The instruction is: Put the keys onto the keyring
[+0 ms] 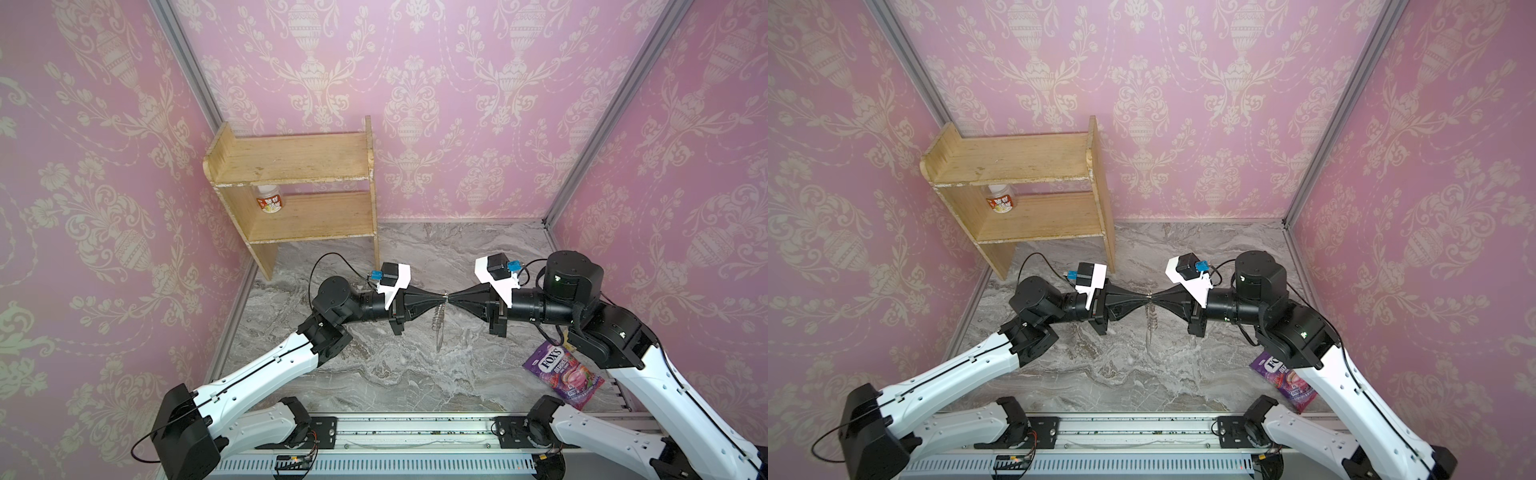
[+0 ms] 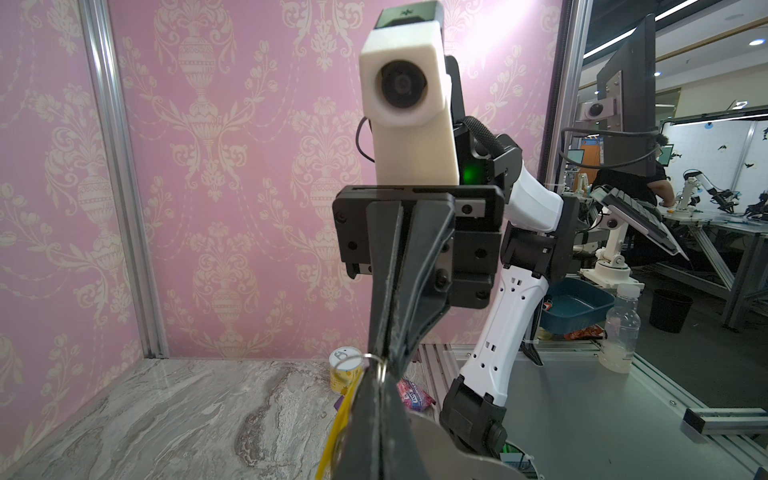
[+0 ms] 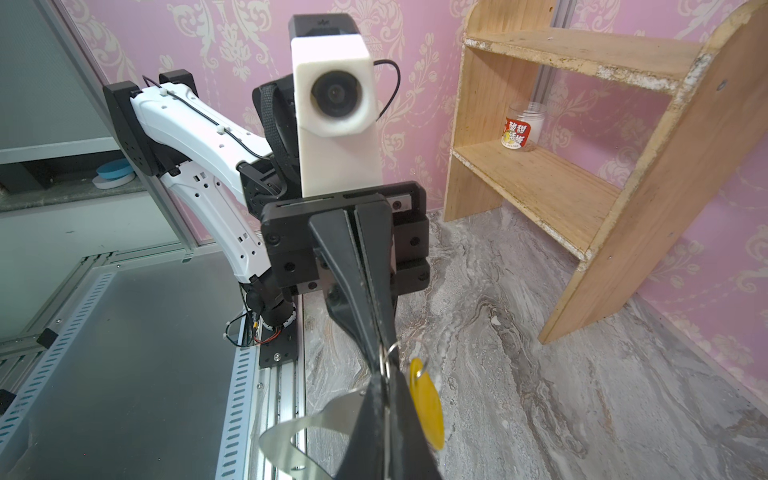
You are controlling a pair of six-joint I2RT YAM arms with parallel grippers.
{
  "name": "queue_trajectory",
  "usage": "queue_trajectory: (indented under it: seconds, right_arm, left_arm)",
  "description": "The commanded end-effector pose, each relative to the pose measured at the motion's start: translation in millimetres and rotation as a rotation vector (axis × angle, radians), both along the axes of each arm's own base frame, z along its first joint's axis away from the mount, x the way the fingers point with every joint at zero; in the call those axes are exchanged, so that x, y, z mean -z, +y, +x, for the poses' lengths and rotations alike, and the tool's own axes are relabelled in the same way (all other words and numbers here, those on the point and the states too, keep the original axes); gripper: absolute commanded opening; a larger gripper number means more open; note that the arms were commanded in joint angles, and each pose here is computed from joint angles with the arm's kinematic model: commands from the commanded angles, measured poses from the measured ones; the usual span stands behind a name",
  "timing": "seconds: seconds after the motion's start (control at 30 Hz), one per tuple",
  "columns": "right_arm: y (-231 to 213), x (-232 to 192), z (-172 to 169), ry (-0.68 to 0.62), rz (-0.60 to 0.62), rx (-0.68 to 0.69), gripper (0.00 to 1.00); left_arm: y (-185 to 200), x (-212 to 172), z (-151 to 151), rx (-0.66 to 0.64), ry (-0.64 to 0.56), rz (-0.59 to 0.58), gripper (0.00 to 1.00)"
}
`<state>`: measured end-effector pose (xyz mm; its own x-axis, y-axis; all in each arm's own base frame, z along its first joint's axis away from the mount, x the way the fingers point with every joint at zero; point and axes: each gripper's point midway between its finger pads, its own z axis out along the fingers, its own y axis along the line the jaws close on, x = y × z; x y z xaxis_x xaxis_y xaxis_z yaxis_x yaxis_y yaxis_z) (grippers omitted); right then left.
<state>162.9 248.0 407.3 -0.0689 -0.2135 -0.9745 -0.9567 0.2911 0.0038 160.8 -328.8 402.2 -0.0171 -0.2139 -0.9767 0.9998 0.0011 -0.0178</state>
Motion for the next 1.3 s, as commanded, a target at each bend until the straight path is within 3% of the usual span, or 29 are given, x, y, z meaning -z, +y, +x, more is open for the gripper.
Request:
queue_trajectory:
  seconds: [0.0, 0.4, 0.6, 0.93, 1.1, 1.27]
  right_arm:
    - [3, 0, -2, 0.010, -0.005, -0.011, 0.03]
    - [1, -5, -3, -0.014, 0.000, 0.002, 0.00]
    - [-2, -7, -3, -0.036, -0.003, 0.012, 0.00]
    - [-7, -8, -8, -0.069, -0.046, 0.000, 0.00]
    - [-9, -7, -12, -0.086, -0.088, -0.020, 0.00]
    - [-11, -4, -7, -0.114, -0.129, 0.003, 0.00]
  left_arm:
    - [4, -19, -10, 0.013, -0.081, -0.039, 0.00]
    - [4, -15, -8, -0.009, -0.066, -0.031, 0.00]
    - [9, -16, -5, -0.045, -0.048, -0.035, 0.31]
    - [19, -19, 2, -0.142, -0.041, -0.019, 0.57]
    - [15, -15, 28, -0.249, 0.061, 0.133, 0.59]
    - [10, -26, 31, -0.228, 0.155, 0.121, 0.60]
